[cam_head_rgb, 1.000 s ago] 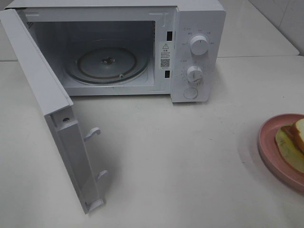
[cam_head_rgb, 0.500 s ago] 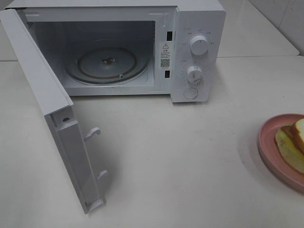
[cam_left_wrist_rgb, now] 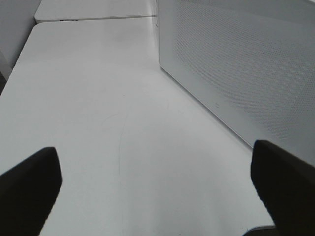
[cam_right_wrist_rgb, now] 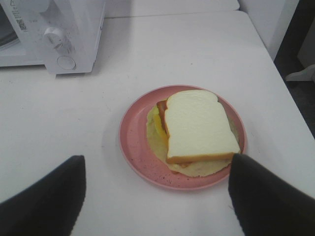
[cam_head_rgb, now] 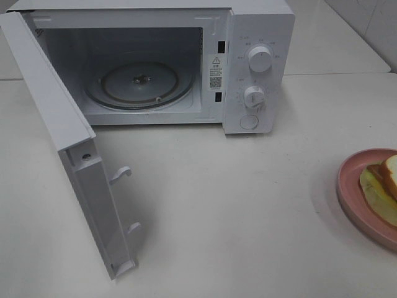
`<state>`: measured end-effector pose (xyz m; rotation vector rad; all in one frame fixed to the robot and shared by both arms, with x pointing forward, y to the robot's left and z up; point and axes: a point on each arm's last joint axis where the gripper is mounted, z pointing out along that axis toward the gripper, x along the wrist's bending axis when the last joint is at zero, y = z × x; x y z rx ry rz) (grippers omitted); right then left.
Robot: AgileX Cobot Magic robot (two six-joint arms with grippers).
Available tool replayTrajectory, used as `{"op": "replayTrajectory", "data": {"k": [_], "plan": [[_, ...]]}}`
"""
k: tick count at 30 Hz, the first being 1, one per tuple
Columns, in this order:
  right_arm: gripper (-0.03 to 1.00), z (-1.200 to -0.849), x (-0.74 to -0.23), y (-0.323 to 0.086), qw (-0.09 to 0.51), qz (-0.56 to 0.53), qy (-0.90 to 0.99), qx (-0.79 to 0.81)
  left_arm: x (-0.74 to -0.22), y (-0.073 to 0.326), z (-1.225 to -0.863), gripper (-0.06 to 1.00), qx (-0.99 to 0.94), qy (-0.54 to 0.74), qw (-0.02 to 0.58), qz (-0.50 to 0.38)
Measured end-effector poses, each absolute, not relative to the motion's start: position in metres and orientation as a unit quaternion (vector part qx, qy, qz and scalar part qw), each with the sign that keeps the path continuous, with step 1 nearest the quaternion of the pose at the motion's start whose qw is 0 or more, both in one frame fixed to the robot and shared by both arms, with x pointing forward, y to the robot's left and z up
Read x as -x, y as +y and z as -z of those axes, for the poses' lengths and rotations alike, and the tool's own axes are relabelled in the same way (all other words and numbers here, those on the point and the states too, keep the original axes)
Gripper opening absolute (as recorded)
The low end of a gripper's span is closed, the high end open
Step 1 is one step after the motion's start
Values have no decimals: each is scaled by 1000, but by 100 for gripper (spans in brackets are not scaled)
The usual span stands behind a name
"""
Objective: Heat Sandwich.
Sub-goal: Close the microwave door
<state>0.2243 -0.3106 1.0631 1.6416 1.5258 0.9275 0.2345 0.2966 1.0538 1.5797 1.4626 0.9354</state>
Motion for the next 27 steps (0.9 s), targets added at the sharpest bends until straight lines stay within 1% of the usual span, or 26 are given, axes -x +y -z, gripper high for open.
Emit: {"op": "replayTrajectory", "data": {"k": [4, 27], "plan": [[77, -1048, -228, -310, 347, -346, 589, -642, -234, 297, -1054, 99, -621, 575, 387, -367], [77, -1048, -229, -310, 348, -347, 589, -641, -234, 297, -1054, 99, -621, 575, 387, -367]]}}
